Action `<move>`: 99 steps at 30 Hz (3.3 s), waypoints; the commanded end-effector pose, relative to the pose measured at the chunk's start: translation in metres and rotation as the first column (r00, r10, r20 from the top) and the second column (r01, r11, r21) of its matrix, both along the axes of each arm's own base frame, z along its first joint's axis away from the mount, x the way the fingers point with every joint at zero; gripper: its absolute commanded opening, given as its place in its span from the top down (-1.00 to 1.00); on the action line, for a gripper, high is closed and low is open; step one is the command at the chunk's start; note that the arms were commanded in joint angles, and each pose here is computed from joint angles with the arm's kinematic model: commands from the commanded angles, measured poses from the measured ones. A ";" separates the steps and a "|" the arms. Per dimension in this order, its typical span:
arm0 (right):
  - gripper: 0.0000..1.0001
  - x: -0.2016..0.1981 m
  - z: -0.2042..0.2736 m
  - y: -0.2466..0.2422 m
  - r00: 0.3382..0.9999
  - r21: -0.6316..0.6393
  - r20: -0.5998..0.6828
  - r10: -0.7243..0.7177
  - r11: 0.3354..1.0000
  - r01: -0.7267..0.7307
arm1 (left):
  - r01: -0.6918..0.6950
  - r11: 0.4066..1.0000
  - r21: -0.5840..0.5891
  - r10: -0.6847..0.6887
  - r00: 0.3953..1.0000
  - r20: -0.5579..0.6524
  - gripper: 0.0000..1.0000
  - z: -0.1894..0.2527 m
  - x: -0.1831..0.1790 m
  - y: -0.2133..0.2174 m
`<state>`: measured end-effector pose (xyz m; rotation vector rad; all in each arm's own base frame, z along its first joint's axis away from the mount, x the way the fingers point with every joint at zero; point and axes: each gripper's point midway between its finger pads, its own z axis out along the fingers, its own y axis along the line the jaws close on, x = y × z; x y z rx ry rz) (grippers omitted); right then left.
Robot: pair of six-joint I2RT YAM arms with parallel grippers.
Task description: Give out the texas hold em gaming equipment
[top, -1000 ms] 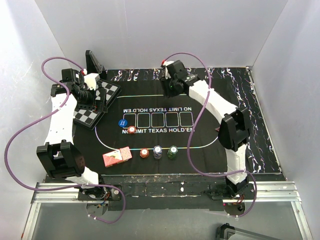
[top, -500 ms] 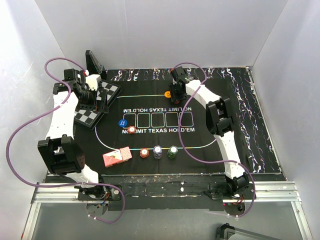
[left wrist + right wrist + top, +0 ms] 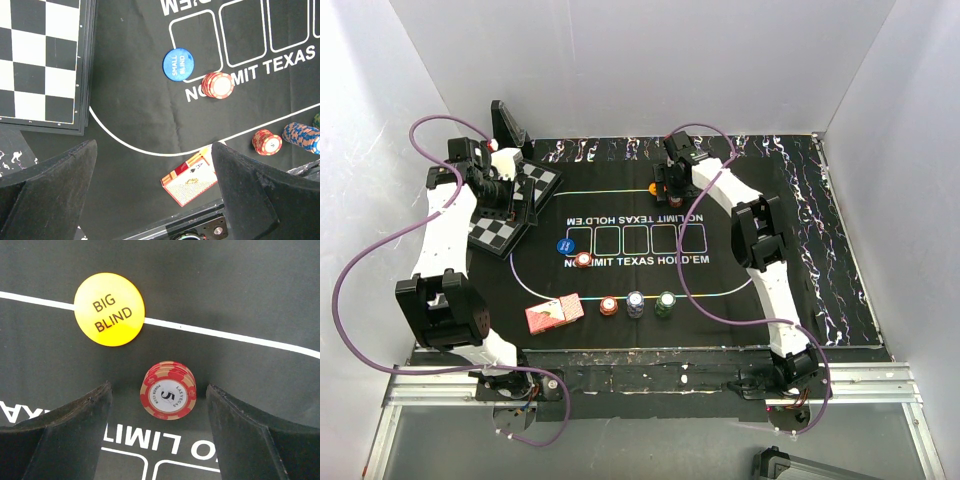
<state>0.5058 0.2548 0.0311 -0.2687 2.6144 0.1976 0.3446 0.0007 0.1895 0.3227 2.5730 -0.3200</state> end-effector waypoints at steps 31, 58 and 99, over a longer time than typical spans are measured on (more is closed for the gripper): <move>-0.82 -0.308 0.071 0.173 0.682 0.012 0.009 0.732 0.682 -0.732 | -0.037 0.999 -0.021 0.039 0.996 0.079 -0.99 0.028 -0.004 -0.003; -0.87 -0.341 -0.004 0.175 0.635 0.008 -0.133 0.761 0.641 -0.767 | -0.065 0.998 0.007 0.064 0.994 0.087 -0.99 0.029 0.008 0.008; 0.97 -0.316 0.051 0.176 0.665 -0.062 0.016 0.746 0.665 -0.744 | -0.071 0.997 0.013 0.070 0.992 0.103 -0.99 0.033 0.005 0.013</move>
